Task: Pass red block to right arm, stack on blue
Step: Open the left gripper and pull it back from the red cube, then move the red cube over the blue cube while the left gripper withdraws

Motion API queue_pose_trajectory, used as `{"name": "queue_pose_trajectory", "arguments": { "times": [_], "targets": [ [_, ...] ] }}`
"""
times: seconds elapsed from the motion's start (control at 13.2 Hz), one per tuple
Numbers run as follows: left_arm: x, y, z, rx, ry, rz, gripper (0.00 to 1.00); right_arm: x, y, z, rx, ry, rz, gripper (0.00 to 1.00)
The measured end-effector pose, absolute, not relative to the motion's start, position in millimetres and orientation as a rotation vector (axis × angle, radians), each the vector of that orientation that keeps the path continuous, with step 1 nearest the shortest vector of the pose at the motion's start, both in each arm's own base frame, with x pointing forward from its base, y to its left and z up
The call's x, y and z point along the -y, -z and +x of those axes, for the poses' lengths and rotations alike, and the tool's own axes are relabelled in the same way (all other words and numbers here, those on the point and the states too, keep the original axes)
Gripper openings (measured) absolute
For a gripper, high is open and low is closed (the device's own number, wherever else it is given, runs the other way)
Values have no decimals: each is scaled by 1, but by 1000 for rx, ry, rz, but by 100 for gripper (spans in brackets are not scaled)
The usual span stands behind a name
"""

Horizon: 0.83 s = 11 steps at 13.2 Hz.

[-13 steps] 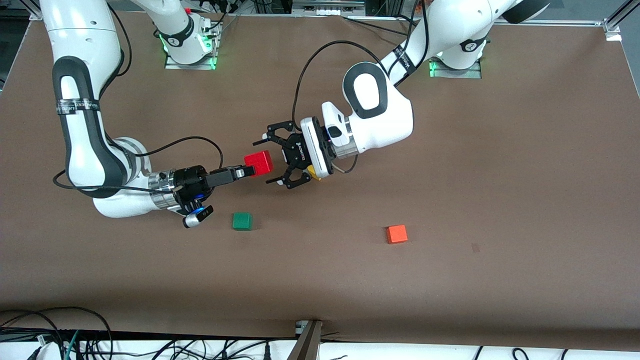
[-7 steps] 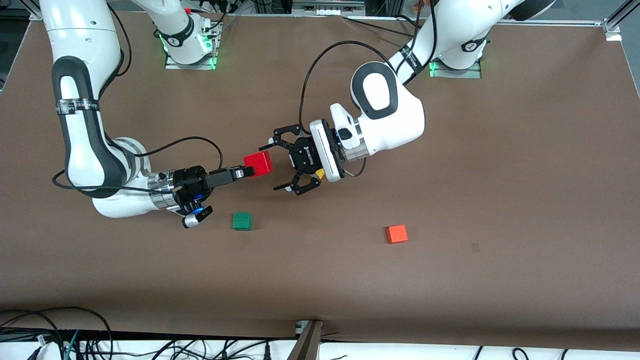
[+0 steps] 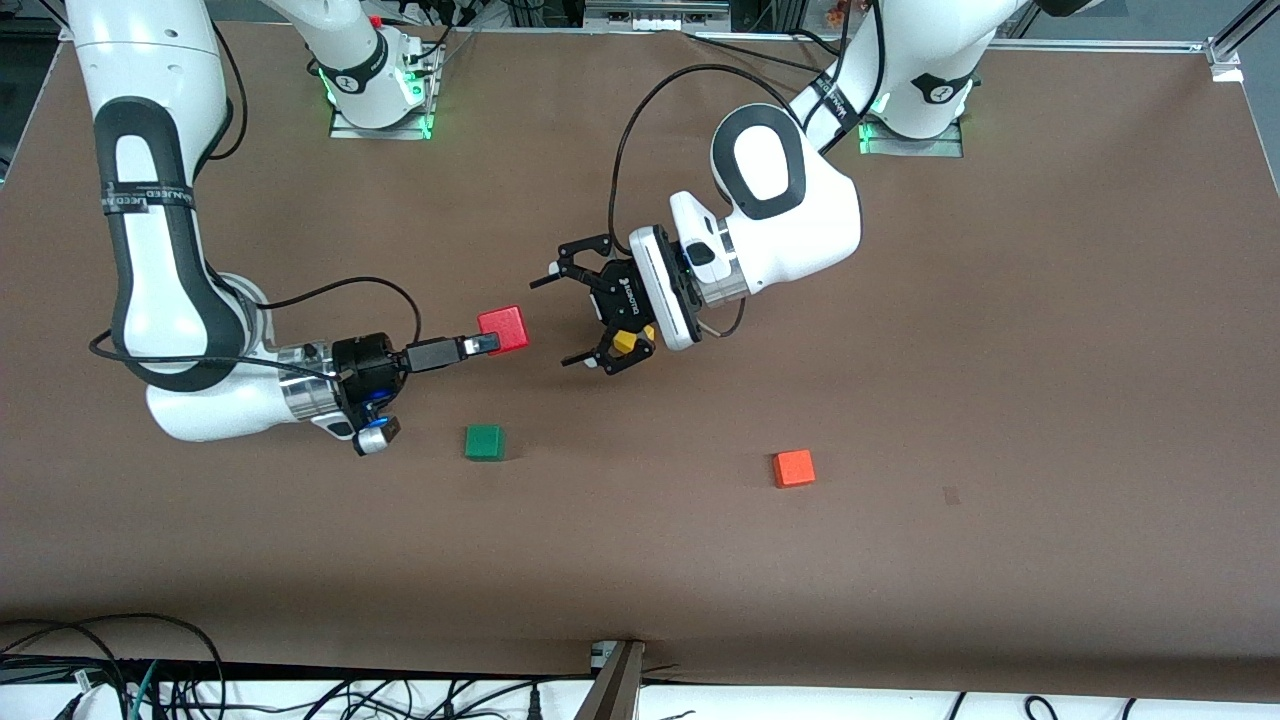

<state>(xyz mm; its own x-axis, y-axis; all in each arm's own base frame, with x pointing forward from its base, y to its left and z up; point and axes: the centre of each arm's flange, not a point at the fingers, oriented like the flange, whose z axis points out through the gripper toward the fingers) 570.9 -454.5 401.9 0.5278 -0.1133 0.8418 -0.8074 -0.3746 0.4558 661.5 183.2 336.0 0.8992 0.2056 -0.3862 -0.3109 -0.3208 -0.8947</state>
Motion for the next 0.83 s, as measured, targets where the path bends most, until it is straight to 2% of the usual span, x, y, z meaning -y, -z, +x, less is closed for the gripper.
{"name": "queue_pose_trajectory", "arguments": {
  "times": [0.83],
  "targets": [
    [411, -400, 607, 861, -925, 1801, 100, -119, -334, 685, 173, -367, -2610, 56]
  ]
}}
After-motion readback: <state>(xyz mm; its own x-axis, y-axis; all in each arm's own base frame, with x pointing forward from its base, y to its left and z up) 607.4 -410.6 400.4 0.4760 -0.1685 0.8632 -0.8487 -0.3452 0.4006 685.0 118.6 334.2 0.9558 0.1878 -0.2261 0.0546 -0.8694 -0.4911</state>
